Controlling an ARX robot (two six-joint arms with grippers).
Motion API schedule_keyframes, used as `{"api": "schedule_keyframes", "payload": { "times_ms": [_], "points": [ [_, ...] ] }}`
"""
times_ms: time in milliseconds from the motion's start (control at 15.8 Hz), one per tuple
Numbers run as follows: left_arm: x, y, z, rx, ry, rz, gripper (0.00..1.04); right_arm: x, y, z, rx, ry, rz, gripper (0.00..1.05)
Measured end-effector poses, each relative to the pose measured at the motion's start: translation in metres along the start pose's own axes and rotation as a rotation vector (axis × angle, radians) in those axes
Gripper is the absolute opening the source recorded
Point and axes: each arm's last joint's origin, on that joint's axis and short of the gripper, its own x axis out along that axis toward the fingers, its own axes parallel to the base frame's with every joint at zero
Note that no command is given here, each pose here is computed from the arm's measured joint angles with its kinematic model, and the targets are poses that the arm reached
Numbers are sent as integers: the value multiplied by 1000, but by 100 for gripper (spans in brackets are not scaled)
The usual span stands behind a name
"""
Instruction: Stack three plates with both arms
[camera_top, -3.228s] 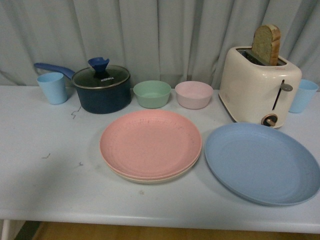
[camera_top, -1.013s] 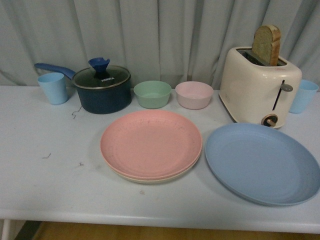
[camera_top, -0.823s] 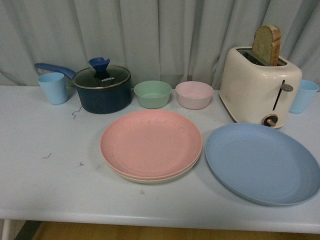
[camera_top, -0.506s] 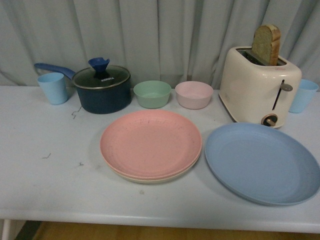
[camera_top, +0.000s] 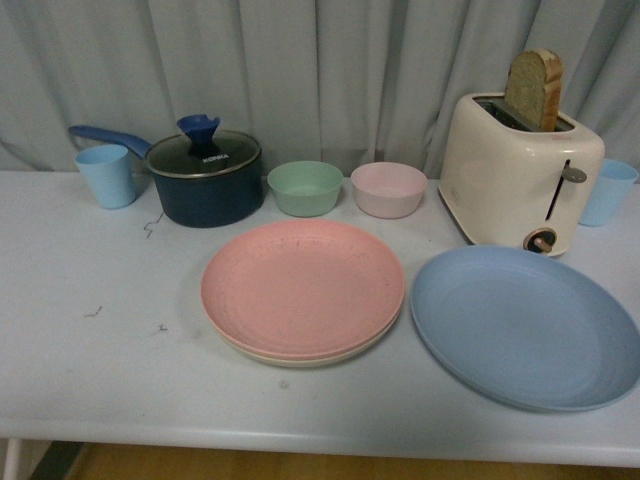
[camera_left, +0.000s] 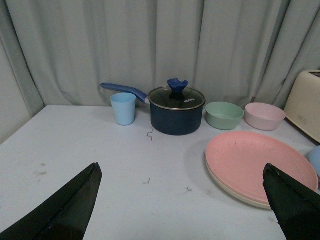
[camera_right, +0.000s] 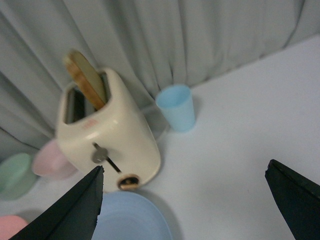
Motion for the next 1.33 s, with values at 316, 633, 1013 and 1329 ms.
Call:
{"api": "schedule_keyframes", "payload": {
  "times_ms": [316, 633, 1013, 1329],
  "points": [
    [0, 0, 0, 0, 0, 0, 98, 96, 12, -100, -66, 465, -149, 98],
    [0, 0, 0, 0, 0, 0, 98, 102, 27, -138, -114, 615, -128, 98],
    [0, 0, 0, 0, 0, 0, 98, 102, 25, -137, -115, 603, -131, 34],
    [0, 0, 0, 0, 0, 0, 98, 93, 14, -131, -91, 596, -110, 2]
  ]
}}
